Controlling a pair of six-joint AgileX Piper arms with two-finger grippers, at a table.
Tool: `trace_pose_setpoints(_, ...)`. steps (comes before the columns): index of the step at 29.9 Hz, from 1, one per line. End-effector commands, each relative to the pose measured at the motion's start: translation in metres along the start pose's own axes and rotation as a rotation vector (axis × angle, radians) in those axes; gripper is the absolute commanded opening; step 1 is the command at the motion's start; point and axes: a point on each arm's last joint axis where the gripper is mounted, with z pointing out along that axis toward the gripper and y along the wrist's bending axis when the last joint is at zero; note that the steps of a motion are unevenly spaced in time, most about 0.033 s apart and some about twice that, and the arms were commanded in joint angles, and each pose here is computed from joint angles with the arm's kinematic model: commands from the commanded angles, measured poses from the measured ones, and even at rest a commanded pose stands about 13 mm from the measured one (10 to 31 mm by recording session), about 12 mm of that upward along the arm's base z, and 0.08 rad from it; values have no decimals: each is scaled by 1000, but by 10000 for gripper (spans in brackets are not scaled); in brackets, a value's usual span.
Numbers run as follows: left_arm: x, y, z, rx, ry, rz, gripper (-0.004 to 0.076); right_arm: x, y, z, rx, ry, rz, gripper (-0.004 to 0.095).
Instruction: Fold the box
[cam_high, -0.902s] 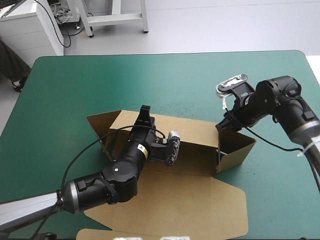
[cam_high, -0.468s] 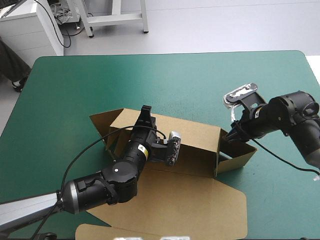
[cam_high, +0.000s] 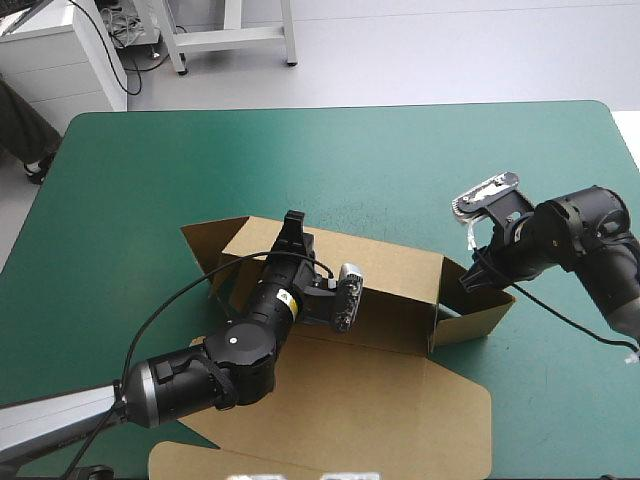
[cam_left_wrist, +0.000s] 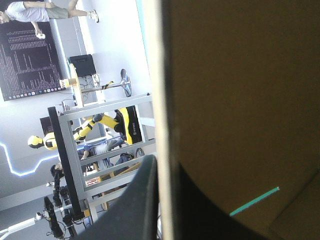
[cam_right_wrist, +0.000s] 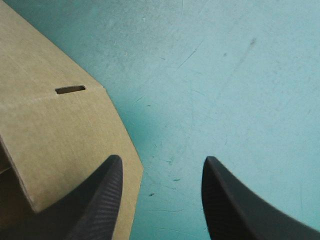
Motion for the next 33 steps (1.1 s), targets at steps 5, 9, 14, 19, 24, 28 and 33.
trace_pose_setpoints(5,5,16,-8,-69,-10,-5,-8,-22,-4,-21,11,-227,34,457)
trace_pose_setpoints(9,11,19,-2,-90,18,11,-8,-37,-7,-31,6,-267,61,457)
trace_pose_setpoints(14,16,22,3,-89,17,0,-8,-57,-14,-38,11,-296,74,457)
trace_pose_setpoints(19,18,23,6,-90,9,-6,-8,-75,-16,-28,-18,-258,88,457)
trace_pose_setpoints(24,18,23,6,-92,7,-4,-8,-76,-13,0,-72,-117,80,457)
trace_pose_setpoints(28,18,23,6,-92,7,-4,-8,-69,-8,3,-117,-57,79,456)
trace_pose_setpoints(33,18,23,6,-89,7,-6,-8,-49,-3,-2,-123,-26,73,410)
